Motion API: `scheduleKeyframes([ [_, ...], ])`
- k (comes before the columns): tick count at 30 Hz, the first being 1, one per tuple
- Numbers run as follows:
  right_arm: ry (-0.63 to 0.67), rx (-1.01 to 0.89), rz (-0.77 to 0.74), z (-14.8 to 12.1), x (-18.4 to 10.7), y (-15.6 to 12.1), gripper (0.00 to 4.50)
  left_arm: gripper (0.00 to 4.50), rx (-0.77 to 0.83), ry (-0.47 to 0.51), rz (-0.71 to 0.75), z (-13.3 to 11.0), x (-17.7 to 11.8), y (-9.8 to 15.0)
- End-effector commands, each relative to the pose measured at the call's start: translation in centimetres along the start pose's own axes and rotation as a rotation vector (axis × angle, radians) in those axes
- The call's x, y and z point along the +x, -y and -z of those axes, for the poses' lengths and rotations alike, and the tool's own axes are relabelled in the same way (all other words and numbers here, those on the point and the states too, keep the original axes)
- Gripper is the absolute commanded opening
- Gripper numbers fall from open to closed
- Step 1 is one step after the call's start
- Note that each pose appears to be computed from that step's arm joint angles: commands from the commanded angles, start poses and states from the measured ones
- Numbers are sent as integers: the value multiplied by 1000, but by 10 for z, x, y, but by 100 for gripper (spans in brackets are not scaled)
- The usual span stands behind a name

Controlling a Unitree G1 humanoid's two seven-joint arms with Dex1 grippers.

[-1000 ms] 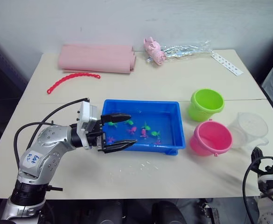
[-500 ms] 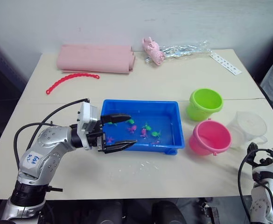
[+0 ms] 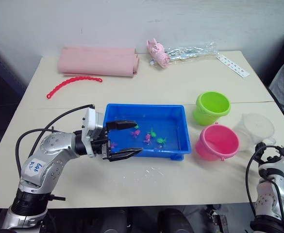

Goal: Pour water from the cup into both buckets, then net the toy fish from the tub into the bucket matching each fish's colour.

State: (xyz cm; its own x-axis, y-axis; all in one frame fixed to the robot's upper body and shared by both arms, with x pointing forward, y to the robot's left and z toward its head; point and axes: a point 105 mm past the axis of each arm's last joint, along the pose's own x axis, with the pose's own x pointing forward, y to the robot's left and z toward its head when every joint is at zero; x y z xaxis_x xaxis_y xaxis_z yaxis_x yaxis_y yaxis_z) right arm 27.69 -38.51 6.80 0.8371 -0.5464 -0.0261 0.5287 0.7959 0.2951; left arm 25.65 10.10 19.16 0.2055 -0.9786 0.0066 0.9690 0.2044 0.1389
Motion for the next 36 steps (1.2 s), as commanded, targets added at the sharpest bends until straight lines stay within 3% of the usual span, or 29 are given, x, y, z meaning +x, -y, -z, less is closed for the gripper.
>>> scheduleKeyframes([
  [1, 23, 20, -5, -9, 4, 6, 450, 446, 52, 17, 19, -9, 3, 3],
  [6, 45, 19, -77, -12, 9, 0, 450, 446, 53, 17, 19, -8, 3, 3],
  [9, 67, 19, -128, -14, 10, -8, 370, 450, 55, 16, 16, -7, 3, 2],
  [12, 95, 28, -163, -17, 8, -15, 217, 450, 58, 19, 8, -7, 3, 0],
  [13, 102, 30, -171, -18, 8, -17, 186, 450, 59, 19, 6, -7, 3, 0],
  [16, 114, 48, -176, -19, 7, -19, 11, 450, 50, 23, -7, -4, 1, 0],
  [23, 133, 35, -155, -27, 6, -13, 11, 450, 37, 29, -21, 0, 1, 1],
  [30, 183, -24, -164, -58, 4, -10, 11, 450, 35, 23, -29, 0, -2, 1],
  [36, 253, -364, -332, -103, -8, -24, 11, 450, 35, 5, 39, 1, -1, 4],
])
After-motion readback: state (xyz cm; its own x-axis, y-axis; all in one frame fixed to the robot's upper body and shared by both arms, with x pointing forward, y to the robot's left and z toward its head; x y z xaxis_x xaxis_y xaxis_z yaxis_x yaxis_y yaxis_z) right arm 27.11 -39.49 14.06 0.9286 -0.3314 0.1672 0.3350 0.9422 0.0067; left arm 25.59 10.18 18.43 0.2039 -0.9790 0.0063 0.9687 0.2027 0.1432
